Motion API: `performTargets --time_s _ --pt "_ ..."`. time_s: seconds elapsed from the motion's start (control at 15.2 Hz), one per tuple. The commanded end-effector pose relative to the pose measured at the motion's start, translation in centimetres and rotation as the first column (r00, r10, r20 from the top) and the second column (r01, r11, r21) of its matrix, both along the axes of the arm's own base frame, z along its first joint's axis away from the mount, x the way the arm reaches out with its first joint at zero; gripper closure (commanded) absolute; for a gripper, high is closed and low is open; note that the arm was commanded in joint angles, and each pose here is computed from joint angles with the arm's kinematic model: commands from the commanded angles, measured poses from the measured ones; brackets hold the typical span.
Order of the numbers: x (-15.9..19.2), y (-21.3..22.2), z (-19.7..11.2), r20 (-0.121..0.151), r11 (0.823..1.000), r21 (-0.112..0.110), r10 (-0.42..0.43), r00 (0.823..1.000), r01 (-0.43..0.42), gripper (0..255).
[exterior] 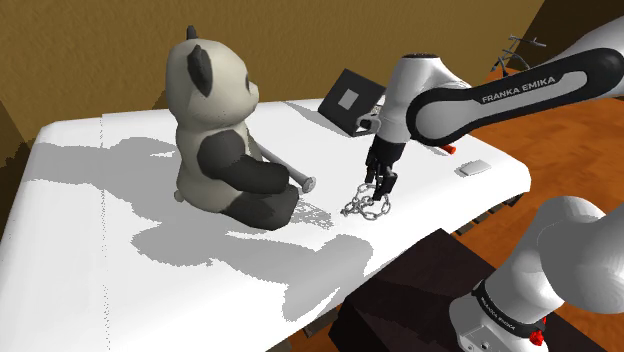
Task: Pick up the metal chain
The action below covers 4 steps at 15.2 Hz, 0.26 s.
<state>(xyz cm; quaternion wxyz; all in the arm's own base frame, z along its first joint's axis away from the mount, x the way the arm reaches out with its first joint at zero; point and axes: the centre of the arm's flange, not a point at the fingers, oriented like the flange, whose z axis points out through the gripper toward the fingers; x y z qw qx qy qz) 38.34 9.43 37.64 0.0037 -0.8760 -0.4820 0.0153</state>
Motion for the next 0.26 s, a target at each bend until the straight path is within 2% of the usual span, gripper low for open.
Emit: performTargets --time_s 0.0,0.2 --pt "0.08 0.13 1.03 0.000 1.000 0.000 0.000 1.000 0.000 255" --pt "0.08 0.13 1.64 0.000 1.000 0.000 0.000 1.000 0.000 255"
